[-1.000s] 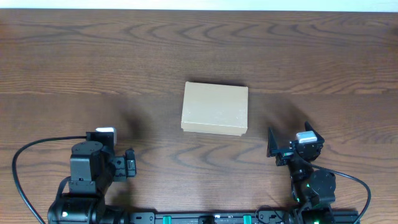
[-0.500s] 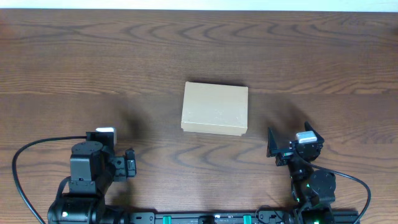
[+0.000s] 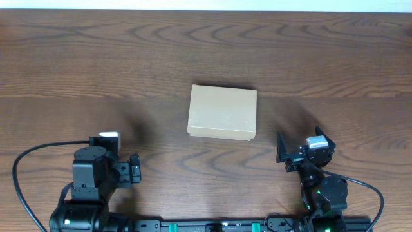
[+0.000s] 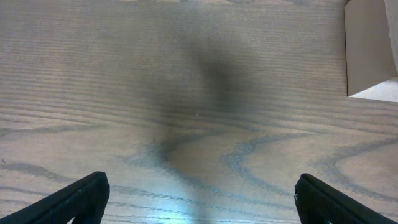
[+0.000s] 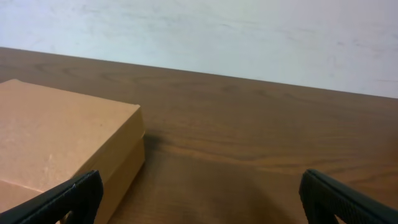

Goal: Pack container

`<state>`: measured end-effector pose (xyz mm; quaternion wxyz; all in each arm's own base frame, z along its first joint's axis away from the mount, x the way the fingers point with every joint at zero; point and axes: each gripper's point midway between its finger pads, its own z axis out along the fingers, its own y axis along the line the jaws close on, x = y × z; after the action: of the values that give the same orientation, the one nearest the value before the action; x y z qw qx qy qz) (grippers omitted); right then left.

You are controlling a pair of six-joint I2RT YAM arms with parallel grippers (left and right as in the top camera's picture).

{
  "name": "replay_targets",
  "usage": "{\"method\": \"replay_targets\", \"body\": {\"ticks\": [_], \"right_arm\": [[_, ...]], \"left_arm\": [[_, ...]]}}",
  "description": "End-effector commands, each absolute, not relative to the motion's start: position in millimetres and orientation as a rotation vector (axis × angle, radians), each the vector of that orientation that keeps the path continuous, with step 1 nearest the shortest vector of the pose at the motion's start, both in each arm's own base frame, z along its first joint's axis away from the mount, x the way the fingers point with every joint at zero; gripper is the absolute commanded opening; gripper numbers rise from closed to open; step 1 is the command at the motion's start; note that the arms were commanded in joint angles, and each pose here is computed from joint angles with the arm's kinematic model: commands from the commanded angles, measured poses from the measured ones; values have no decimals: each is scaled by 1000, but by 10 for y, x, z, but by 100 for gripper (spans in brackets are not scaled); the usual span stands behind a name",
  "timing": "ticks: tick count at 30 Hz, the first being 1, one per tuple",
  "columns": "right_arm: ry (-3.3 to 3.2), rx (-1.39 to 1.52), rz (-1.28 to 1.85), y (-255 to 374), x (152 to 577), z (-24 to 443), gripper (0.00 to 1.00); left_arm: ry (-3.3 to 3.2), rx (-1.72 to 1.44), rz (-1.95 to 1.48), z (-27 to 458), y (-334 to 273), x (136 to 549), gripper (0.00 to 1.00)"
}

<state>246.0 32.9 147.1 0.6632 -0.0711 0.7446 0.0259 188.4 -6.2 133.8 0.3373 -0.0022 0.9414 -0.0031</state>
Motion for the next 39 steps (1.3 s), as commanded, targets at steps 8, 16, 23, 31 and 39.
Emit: {"method": "replay_targets", "body": {"ticks": [8, 16, 23, 31, 39], "right_arm": [[1678, -181, 60, 356, 2453, 1470, 99], [1678, -181, 60, 355, 2453, 1470, 99], [1678, -181, 60, 355, 2453, 1470, 99], [1678, -181, 60, 355, 2453, 1470, 99], [1679, -181, 60, 356, 2452, 1469, 99]], "left_arm": [[2108, 19, 40, 1909, -20, 2374, 96], [1538, 120, 176, 2703, 6, 2610, 95], [1376, 111, 201, 2644, 25, 2503, 95], [1377, 138, 178, 2302, -28, 2462, 95], [1426, 191, 138, 2073, -122, 2443, 95]]}}
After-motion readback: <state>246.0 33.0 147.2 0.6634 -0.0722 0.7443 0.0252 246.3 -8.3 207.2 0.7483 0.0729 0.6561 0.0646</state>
